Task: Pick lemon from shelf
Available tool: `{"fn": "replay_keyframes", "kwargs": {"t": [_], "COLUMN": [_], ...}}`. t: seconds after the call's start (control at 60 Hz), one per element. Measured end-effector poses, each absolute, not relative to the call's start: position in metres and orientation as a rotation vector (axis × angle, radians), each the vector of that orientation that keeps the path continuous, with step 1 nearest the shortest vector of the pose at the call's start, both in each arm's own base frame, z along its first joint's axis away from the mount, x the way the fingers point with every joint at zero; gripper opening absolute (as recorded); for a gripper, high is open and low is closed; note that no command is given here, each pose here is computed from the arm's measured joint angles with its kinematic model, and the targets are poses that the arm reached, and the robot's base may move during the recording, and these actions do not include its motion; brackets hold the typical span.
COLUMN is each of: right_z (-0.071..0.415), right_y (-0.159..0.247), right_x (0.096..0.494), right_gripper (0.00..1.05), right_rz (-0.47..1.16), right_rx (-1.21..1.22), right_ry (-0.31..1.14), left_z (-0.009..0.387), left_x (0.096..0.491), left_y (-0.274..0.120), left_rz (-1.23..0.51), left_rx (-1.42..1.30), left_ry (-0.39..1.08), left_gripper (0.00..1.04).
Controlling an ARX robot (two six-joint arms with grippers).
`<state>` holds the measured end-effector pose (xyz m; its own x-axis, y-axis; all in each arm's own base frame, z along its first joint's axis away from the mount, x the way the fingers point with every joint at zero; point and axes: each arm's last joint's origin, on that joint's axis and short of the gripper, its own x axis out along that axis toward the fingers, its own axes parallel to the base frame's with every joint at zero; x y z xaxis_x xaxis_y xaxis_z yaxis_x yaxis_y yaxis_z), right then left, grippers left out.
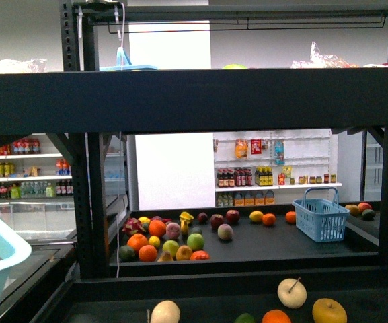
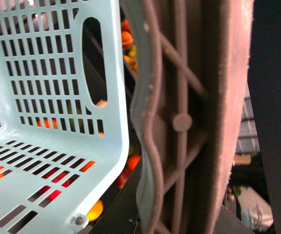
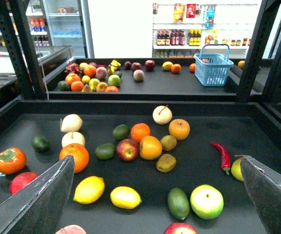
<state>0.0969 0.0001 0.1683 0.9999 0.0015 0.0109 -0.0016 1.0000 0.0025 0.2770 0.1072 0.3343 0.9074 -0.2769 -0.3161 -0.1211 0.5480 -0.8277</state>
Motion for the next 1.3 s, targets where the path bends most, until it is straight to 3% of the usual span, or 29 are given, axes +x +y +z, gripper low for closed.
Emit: {"fn": "replay_keyframes", "kwargs": {"t": [0.55, 1.299], "right_z": [0.168, 0.168], "right_y": [0.000, 0.000], "right_x": [0.097, 0.097], "right_gripper": [1.02, 1.02], "right_rz": [0.002, 0.002], "right_rx": [0.002, 0.002], "right_ry": [-0.011, -0.011], "left_z": [0.290, 0.262], "left_x": [0.321, 0.375], "left_y": [-0.004, -0.095], "left_rz": [-0.490, -0.675], "left_rx": [-0.734, -0.681], "left_ry": [0.667, 0.727], "left_gripper": [0.15, 0.14]}}
